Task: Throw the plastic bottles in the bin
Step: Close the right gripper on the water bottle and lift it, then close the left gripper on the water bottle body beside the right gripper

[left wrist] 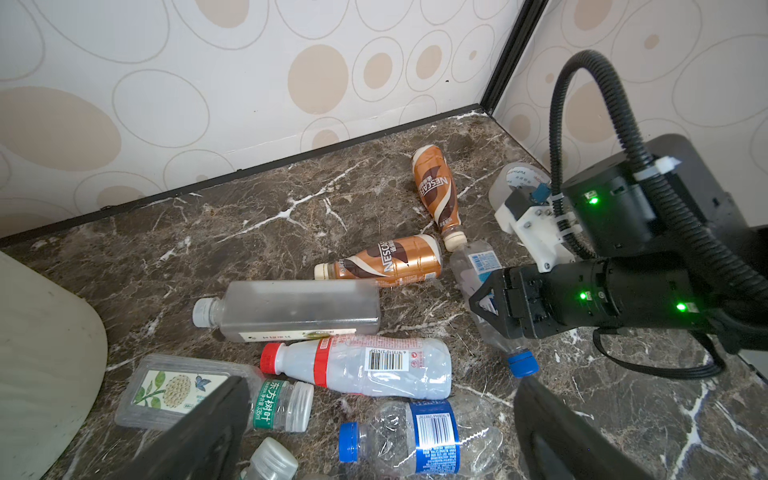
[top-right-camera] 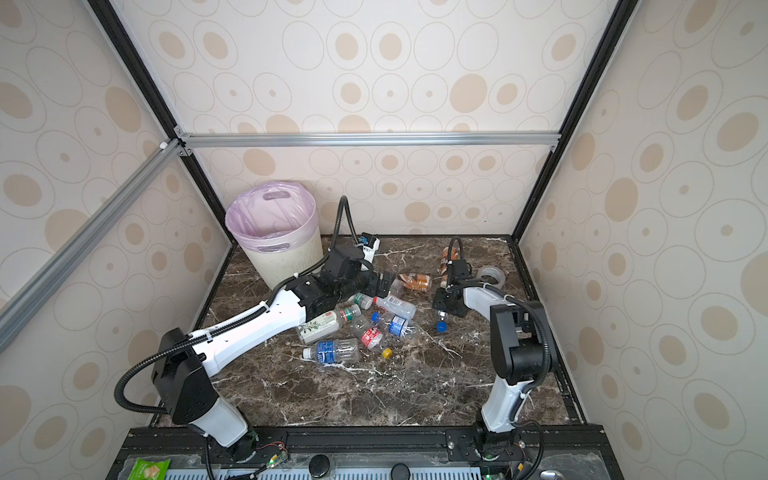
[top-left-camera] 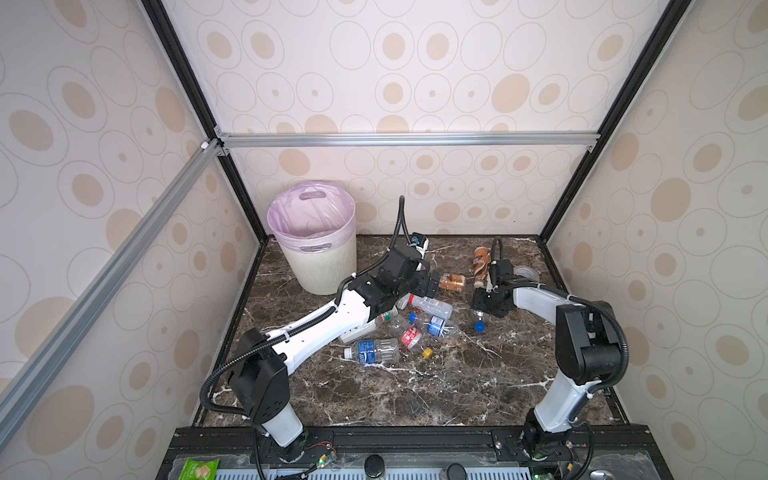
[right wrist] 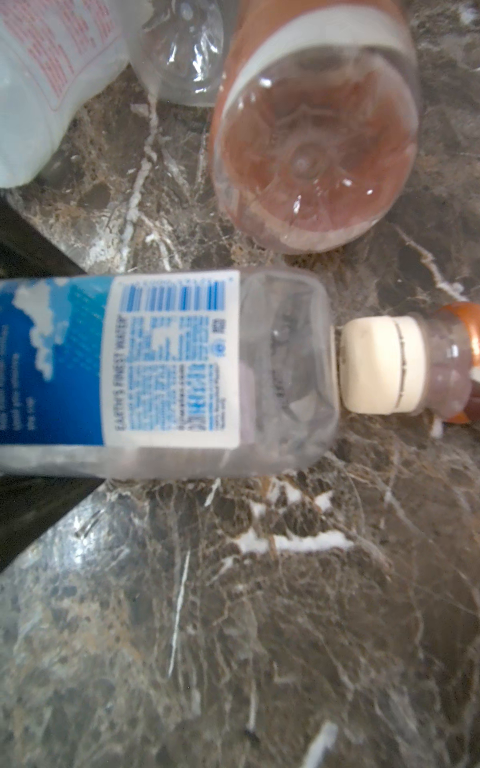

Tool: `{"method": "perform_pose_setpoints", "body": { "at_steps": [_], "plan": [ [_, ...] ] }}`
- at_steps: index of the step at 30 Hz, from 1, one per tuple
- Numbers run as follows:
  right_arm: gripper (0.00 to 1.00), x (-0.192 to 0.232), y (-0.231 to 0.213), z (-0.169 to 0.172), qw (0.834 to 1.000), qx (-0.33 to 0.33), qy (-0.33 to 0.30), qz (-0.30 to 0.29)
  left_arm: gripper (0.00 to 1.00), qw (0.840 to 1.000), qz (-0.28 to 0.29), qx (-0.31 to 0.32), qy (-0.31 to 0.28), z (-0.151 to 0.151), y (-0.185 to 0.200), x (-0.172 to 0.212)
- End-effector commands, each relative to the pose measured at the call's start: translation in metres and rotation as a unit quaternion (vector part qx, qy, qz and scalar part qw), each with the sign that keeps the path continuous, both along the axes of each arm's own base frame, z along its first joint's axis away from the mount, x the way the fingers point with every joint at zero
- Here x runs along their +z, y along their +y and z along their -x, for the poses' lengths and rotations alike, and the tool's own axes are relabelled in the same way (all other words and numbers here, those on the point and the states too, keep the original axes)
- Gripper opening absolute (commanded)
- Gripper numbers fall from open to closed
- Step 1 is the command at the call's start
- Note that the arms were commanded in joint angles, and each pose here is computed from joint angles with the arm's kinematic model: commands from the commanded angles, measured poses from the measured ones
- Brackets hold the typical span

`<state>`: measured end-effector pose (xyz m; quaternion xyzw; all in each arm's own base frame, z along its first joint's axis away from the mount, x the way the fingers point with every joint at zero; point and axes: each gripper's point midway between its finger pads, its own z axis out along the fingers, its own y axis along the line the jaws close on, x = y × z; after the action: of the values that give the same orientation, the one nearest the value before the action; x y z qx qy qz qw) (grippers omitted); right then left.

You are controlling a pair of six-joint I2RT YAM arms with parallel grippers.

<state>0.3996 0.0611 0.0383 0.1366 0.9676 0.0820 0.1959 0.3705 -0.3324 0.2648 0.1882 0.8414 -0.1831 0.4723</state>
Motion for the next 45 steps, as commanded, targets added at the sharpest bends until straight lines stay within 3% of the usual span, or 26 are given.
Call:
{"method": "perform_pose_setpoints", "body": {
  "at_steps": [1, 9, 15, 20, 25, 31, 45],
  "plan": [
    [0.62, -0.009, -0.003, 0.013, 1.0, 0.002, 0.025, 0.004, 0.99, 1.0, 0.017, 0.009, -0.012, 0.003, 0.004, 0.017],
    [0.49, 0.018, 0.001, 0.013, 1.0, 0.01, 0.002, -0.007, 0.99, 0.999, 0.034, 0.011, -0.008, 0.005, 0.003, 0.019],
    [0.49, 0.075, 0.033, 0.01, 0.994, 0.066, -0.081, -0.023, 0.99, 0.999, 0.046, 0.023, 0.009, 0.0, 0.001, 0.025],
    [0.49, 0.127, 0.073, 0.011, 0.978, 0.124, -0.16, -0.055, 0.99, 0.995, 0.093, 0.025, 0.039, -0.012, 0.004, 0.034],
    [0.49, 0.174, 0.112, 0.02, 0.953, 0.191, -0.224, -0.067, 0.99, 0.98, 0.188, -0.009, 0.066, -0.014, 0.008, 0.048],
    [0.49, 0.213, 0.14, 0.029, 0.927, 0.243, -0.28, -0.066, 0.99, 0.965, 0.244, -0.018, 0.091, -0.019, 0.011, 0.05],
    [0.49, 0.237, 0.168, 0.035, 0.908, 0.259, -0.322, -0.072, 0.99, 0.947, 0.298, -0.042, 0.116, -0.017, -0.003, 0.046]
  ]
}}
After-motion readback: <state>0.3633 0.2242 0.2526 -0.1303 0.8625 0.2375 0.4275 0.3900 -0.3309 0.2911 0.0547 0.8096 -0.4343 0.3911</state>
